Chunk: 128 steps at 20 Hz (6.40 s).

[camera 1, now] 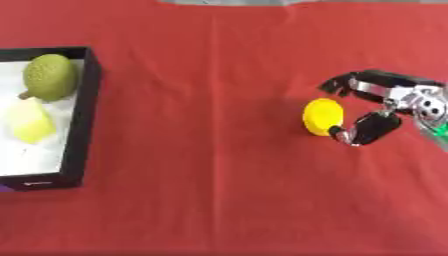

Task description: Pick up the objects with one hand, pass them to the other hand, and then place them into the box on the other side of the table.

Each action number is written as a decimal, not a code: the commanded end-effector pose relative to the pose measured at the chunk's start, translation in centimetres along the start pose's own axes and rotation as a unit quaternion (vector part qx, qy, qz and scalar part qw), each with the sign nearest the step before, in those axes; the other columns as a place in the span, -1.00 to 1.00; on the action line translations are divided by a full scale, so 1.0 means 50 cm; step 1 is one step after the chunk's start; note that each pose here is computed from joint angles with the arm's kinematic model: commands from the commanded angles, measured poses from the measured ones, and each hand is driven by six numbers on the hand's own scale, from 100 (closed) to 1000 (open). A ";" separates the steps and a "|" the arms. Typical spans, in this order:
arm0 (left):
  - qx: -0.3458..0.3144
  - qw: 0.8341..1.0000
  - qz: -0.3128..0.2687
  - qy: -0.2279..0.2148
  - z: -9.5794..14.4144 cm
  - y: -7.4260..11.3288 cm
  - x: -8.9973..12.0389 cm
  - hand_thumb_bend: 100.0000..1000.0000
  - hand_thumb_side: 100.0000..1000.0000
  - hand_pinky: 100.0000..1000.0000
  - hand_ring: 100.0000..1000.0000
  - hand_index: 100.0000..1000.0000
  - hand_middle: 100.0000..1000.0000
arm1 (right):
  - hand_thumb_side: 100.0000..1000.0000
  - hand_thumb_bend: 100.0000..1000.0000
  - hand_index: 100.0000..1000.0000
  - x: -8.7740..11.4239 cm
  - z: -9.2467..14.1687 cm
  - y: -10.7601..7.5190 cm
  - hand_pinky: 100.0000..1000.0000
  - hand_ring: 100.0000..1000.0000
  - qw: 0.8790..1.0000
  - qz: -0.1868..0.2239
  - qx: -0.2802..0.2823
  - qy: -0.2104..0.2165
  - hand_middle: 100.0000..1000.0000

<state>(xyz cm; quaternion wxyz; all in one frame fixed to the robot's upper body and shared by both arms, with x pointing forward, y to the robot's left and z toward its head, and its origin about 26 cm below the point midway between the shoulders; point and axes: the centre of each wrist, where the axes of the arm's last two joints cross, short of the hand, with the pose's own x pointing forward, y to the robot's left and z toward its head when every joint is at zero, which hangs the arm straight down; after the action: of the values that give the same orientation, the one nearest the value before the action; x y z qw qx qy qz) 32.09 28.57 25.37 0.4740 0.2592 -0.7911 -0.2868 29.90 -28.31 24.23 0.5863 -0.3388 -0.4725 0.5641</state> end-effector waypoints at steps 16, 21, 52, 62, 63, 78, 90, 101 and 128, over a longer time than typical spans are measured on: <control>0.007 1.000 -0.008 -0.011 -0.004 0.012 0.011 -1.00 0.84 0.75 0.49 0.46 0.44 | -0.98 -0.64 0.77 -0.021 -0.021 -0.005 0.84 0.72 0.999 0.008 -0.023 0.040 0.65; 0.008 1.000 -0.006 -0.012 -0.004 0.013 0.012 -1.00 0.84 0.75 0.49 0.46 0.45 | -0.91 -0.74 0.46 -0.025 -0.027 -0.001 0.81 0.68 0.998 0.004 -0.032 0.046 0.50; 0.034 0.999 0.000 -0.034 -0.011 0.037 0.029 -1.00 0.68 0.70 0.46 0.44 0.44 | -0.27 -1.00 0.13 0.087 -0.011 -0.007 0.46 0.22 0.904 -0.227 -0.336 -0.135 0.08; -0.002 0.995 0.011 -0.103 -0.024 0.049 0.087 -1.00 0.58 0.66 0.43 0.45 0.43 | -0.21 -1.00 0.12 0.162 -0.030 0.051 0.46 0.20 0.869 -0.267 -0.365 -0.203 0.07; -0.014 0.994 0.012 -0.110 -0.024 0.049 0.095 -1.00 0.59 0.66 0.43 0.45 0.43 | -0.21 -1.00 0.12 0.168 -0.031 0.054 0.46 0.20 0.866 -0.265 -0.367 -0.210 0.07; -0.234 0.960 -0.061 -0.144 -0.040 0.026 0.193 -1.00 0.83 0.65 0.46 0.53 0.45 | -0.52 -1.00 0.11 0.233 -0.031 0.085 0.47 0.19 0.868 -0.181 -0.360 -0.290 0.07; -0.337 0.923 -0.119 -0.140 -0.051 -0.019 0.245 -1.00 1.00 0.65 0.49 0.59 0.46 | -0.84 -1.00 0.11 0.263 -0.028 0.089 0.47 0.20 0.867 -0.134 -0.349 -0.328 0.08; -0.349 0.918 -0.143 -0.126 -0.054 -0.052 0.278 -1.00 1.00 0.71 0.54 0.66 0.50 | -1.00 -1.00 0.10 0.283 -0.025 0.092 0.48 0.19 0.862 -0.081 -0.349 -0.357 0.07; -0.396 0.893 -0.165 -0.133 -0.054 -0.086 0.312 -0.66 0.90 0.77 0.56 0.70 0.47 | -1.00 -1.00 0.08 0.290 -0.024 0.093 0.44 0.14 0.869 -0.038 -0.355 -0.342 0.06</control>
<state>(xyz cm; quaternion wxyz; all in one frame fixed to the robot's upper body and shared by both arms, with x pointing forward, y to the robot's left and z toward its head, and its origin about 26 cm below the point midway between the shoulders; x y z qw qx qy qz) 29.00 14.21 31.92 0.3787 0.1273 -0.6147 -0.6801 28.46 -13.02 21.27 0.2631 -0.2816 -0.8213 0.4206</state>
